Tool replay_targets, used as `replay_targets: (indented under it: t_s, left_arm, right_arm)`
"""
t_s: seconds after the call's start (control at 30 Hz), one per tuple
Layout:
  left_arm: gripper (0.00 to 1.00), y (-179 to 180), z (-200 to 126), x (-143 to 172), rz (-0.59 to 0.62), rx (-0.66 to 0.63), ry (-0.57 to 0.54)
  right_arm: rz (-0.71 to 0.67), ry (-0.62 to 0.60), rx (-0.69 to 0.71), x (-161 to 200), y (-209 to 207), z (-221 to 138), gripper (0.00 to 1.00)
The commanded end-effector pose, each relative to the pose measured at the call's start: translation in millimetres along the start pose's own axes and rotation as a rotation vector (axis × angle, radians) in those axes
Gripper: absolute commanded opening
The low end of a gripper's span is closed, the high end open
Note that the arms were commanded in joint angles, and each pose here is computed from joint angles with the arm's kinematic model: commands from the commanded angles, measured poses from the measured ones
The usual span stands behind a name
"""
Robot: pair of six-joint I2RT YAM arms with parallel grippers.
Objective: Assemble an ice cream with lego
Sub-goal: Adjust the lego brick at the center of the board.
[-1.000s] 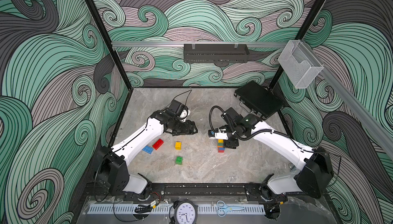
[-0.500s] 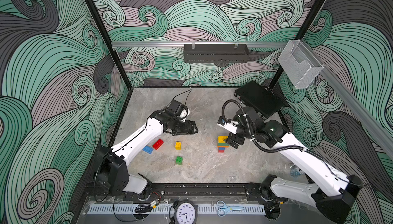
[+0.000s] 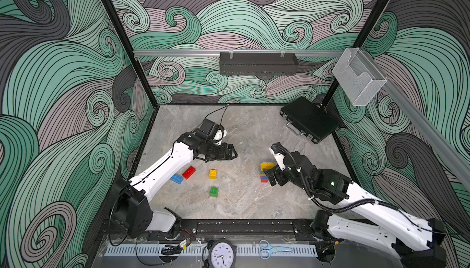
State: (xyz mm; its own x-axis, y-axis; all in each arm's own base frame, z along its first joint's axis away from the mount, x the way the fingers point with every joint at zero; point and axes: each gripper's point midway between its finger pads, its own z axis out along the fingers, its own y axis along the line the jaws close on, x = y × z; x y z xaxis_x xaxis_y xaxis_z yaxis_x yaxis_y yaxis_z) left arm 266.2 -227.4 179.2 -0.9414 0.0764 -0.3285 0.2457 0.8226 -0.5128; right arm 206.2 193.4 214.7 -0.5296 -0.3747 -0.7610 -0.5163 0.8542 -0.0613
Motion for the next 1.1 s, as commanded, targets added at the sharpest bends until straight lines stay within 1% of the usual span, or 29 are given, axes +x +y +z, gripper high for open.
replay_targets:
  t_s: [0.0,0.07,0.2,0.33,0.73,1.07]
  left_arm:
    - [0.87,-1,-8,-3,0.027,0.007,-0.030]
    - [0.87,0,-9,-3,0.026,0.005,-0.035]
    - [0.87,1,-9,-2,0.024,0.003,-0.037]
    - [0.88,2,-10,-1,0.024,0.003,-0.038]
    - [0.89,5,-11,1,0.020,-0.004,-0.039]
    - [0.90,6,-12,3,0.010,-0.014,-0.036]
  right_arm:
    - [0.181,-0.024,0.158,1,-21,7,1.00]
    - [0.187,-0.032,0.173,6,-18,13,1.00]
    - [0.184,-0.068,0.150,10,-7,22,1.00]
    - [0.175,-0.082,0.163,18,-1,29,1.00]
    - [0.149,-0.118,0.125,38,19,51,1.00]
    - [0.166,-0.137,0.181,51,11,60,1.00]
